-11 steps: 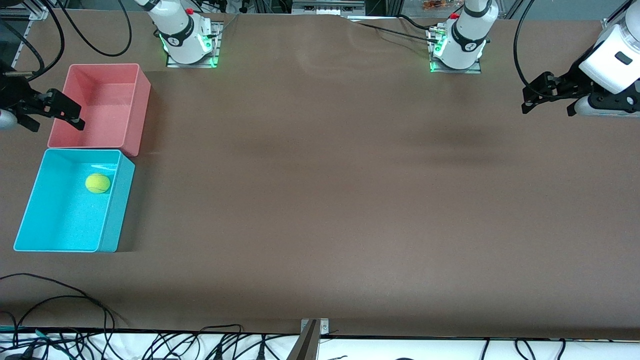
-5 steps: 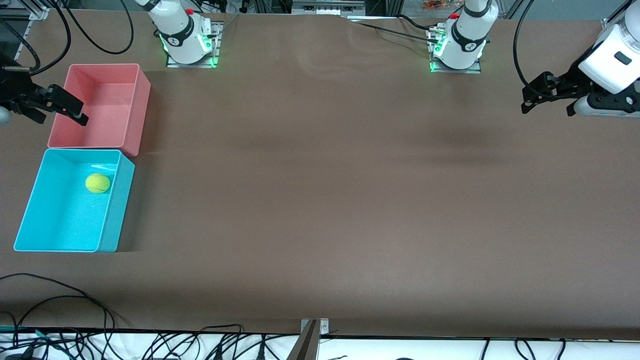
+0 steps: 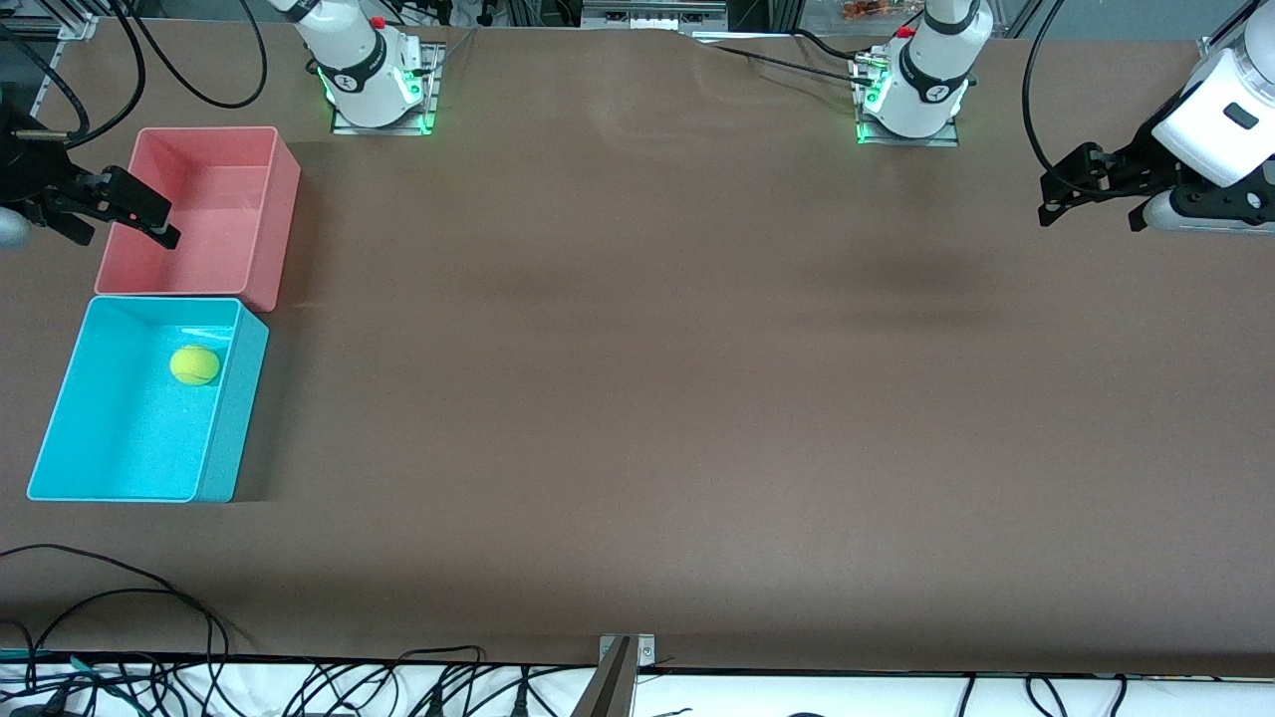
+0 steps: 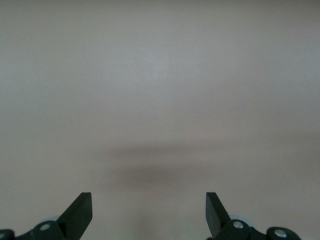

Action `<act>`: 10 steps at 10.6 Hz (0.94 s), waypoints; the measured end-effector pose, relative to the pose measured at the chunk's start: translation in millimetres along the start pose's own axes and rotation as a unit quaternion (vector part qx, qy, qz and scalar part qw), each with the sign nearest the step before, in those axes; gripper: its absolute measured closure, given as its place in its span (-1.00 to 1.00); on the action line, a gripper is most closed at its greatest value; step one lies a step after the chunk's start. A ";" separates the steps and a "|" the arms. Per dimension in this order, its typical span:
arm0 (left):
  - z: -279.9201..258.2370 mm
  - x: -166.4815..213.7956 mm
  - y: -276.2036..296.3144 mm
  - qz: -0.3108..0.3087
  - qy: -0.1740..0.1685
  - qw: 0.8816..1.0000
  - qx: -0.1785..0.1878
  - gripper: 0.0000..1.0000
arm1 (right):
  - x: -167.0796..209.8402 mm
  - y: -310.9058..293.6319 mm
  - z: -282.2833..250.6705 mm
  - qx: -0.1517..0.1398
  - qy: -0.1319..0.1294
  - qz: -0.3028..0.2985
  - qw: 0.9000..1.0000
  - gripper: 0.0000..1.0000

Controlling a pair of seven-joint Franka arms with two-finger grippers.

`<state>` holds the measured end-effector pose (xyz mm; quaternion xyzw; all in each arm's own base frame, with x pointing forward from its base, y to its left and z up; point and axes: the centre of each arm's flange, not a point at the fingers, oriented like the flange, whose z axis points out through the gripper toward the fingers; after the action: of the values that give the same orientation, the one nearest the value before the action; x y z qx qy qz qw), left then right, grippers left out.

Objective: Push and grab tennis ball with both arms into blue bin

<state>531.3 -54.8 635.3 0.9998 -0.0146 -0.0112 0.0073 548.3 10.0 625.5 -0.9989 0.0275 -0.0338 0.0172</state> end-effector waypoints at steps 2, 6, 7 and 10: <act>0.0 0.0 0.0 0.000 0.000 1.000 0.000 -1.00 | 0.2 0.3 0.6 -0.001 -0.001 0.000 1.000 -1.00; 0.0 0.0 -0.1 0.000 0.000 1.000 0.000 -1.00 | 0.3 -0.4 0.8 -0.001 -0.001 -0.001 1.000 -1.00; 0.0 0.0 0.1 0.000 0.000 1.000 0.000 -1.00 | 0.2 -1.6 0.8 -0.005 -0.001 -0.003 1.000 -1.00; 0.0 0.0 0.6 0.001 0.000 1.000 0.000 -1.00 | -0.4 -8.6 1.1 -0.012 0.000 -0.016 1.000 -1.00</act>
<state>531.2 -55.4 635.3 0.9998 -0.0152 -0.0112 0.0072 548.5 18.7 624.7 -0.9994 0.0118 -0.0334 0.0043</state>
